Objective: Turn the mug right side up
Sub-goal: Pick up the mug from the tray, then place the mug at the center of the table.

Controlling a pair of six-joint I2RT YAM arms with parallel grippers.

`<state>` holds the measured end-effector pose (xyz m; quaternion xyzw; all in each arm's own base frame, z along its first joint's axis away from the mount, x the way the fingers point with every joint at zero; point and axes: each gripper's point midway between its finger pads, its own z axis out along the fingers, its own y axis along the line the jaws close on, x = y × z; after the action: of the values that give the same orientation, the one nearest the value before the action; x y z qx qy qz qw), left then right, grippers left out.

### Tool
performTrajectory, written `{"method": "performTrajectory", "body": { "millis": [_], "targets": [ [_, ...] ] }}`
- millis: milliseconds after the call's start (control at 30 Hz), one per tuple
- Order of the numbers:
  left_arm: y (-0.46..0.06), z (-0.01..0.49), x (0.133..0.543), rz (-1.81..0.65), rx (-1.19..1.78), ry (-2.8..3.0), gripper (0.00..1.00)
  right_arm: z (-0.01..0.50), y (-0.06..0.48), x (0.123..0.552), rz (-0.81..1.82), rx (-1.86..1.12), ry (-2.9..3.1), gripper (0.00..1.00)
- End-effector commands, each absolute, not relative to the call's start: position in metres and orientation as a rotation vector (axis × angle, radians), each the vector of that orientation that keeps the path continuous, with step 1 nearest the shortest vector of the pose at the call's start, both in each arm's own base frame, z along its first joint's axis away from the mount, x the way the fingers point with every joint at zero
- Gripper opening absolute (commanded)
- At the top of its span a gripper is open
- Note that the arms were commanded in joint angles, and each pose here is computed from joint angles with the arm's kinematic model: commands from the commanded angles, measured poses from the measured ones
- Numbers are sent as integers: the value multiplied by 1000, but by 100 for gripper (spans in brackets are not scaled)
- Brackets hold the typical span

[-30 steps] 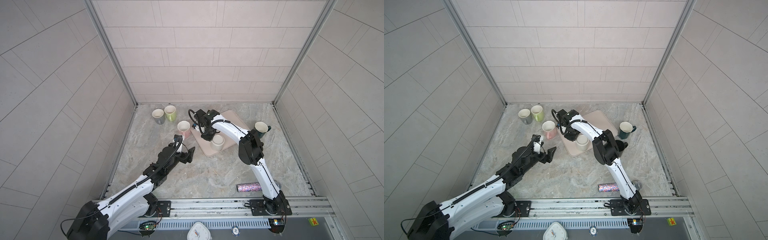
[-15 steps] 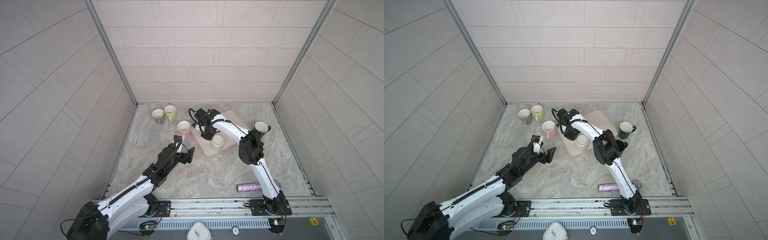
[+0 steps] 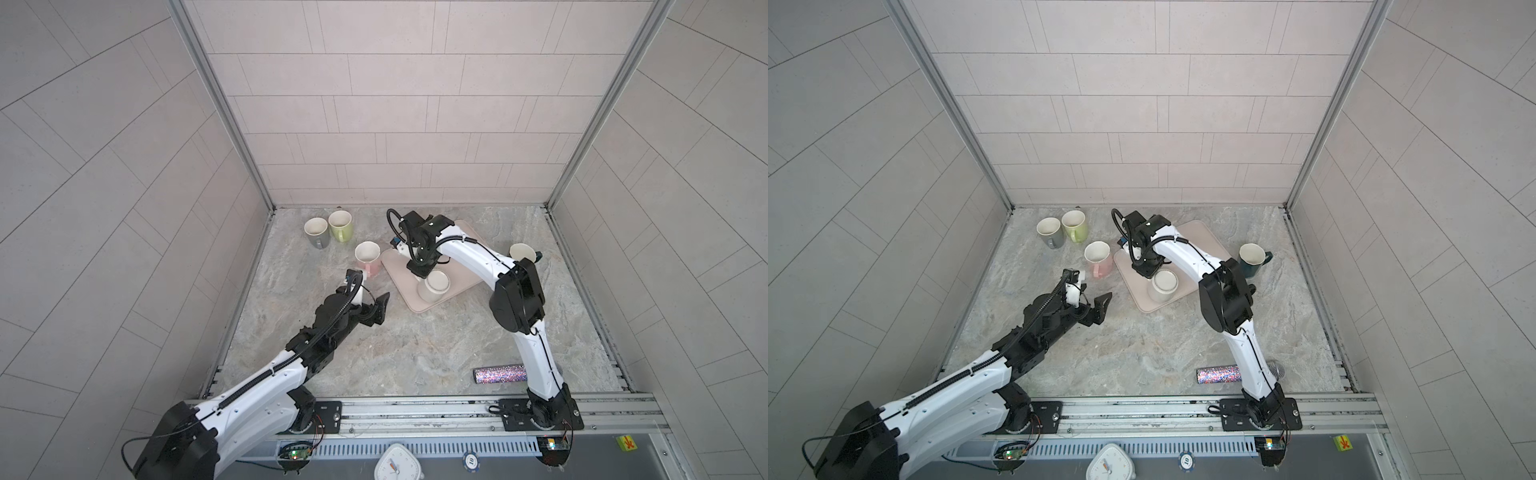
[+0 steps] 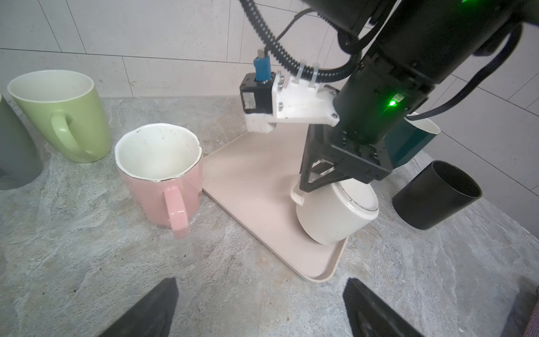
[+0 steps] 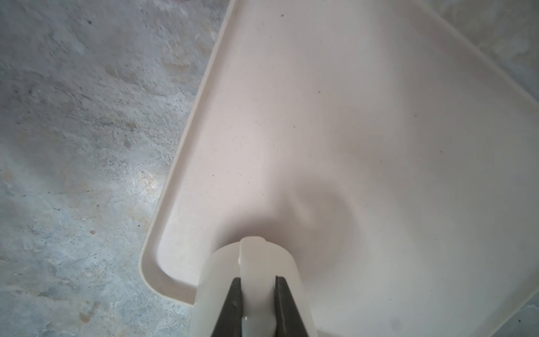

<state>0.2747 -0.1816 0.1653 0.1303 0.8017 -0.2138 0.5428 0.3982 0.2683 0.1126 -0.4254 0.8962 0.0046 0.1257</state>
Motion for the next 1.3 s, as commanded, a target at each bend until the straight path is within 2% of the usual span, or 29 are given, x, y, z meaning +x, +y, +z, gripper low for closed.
{"method": "performTrajectory", "body": {
  "millis": [0,167,500,600,700,900,967,1267],
  "targets": [
    [-192,180,279,-534,357,1861,95,156,270,399,94,-1131,2494,0],
    [-216,188,278,-635,450,1859,94,181,275,374,327,-1119,2340,0],
    [-264,198,270,-816,731,1769,89,212,274,342,534,-1142,2149,0],
    [-277,203,265,-892,822,1706,85,222,274,337,564,-1113,2098,0],
    [-277,209,269,-921,835,1663,75,225,271,330,592,-1104,2083,0],
    [-281,225,277,-1040,825,1573,65,241,269,316,651,-1088,2038,0],
    [-284,236,277,-1107,818,1524,58,248,270,313,682,-1085,2014,0],
    [-292,249,276,-1190,839,1481,58,266,279,305,788,-1072,1924,0]
  ]
}}
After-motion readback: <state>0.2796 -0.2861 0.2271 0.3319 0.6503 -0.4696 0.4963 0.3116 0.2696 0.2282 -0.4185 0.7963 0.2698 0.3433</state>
